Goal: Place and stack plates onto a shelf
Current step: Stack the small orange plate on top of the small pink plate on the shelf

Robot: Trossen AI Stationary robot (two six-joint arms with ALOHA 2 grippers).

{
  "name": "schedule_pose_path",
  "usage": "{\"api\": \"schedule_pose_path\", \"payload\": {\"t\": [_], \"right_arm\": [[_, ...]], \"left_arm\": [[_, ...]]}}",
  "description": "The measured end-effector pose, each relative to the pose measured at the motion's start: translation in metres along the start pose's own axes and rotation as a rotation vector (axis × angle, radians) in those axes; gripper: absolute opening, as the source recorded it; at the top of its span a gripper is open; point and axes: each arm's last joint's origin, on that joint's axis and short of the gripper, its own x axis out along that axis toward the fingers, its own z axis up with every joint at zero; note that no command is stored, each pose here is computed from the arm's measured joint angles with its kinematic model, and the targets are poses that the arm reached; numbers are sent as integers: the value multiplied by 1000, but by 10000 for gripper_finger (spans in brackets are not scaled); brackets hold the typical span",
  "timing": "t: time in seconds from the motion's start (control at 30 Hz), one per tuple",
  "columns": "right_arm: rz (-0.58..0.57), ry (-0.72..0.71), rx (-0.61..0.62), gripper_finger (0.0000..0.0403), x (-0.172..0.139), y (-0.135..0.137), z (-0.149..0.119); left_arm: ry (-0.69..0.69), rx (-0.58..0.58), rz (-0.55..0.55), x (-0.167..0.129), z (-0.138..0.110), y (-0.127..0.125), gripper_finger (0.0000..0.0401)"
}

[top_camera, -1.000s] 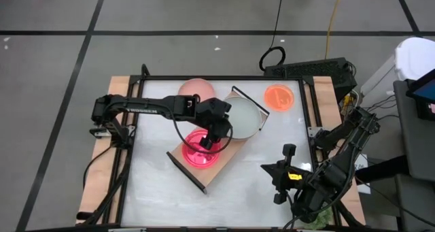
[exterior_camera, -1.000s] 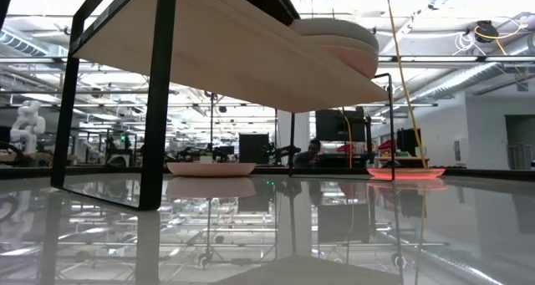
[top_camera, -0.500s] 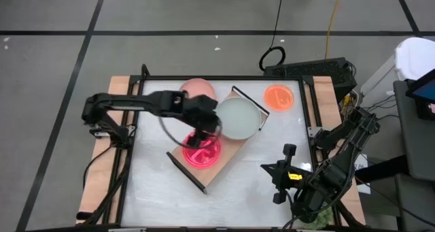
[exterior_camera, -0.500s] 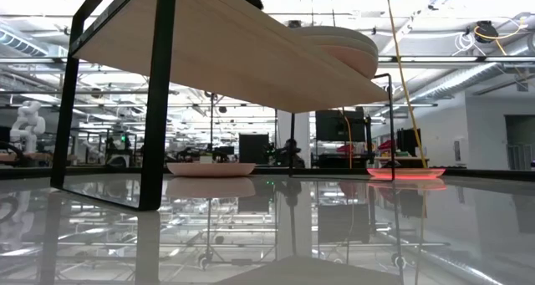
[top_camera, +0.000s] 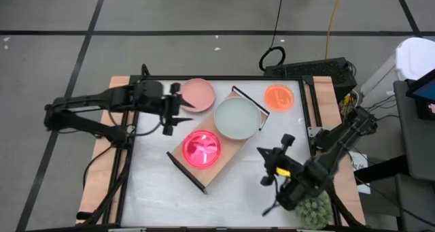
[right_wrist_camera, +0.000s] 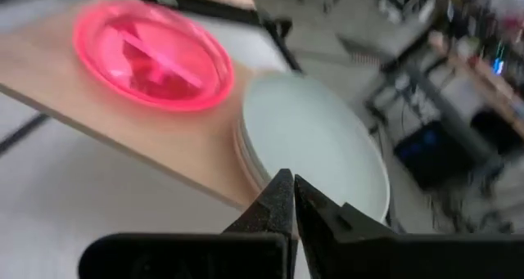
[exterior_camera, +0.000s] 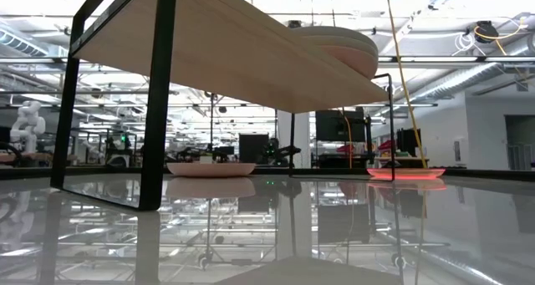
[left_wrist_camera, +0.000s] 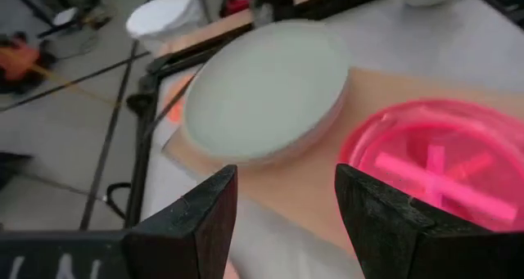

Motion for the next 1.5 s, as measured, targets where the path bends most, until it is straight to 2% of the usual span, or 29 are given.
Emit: {"api": "schedule_pose_path", "payload": {"t": [0.13, 0.3, 0.43, 0.57, 0.73, 1.07, 1.23, 1.5], "right_arm": [[-24, 69, 18, 0, 15, -15, 4], [-39, 101, 86, 0, 16, -57, 9], [-73, 138, 167, 0, 14, -99, 2], [-118, 201, 263, 0, 20, -139, -18], [-136, 239, 345, 0, 28, -168, -49], [-99, 334, 397, 0, 72, -180, -93], [21, 380, 406, 0, 102, -180, -112], [69, 448, 395, 0, 130, -182, -145]], "left_arm": [[-36, -18, 61, -6, -28, -3, 212], [-69, -45, 102, -7, -52, -9, 212], [-94, -21, 117, -9, -55, -10, 212], [-130, -21, 132, -12, -50, -8, 212], [-128, -21, 131, -12, -50, -9, 212], [-126, -16, 130, -12, -50, -9, 212], [-123, -21, 128, -12, -50, -9, 212], [-92, -24, 114, -12, -53, -10, 212]]}}
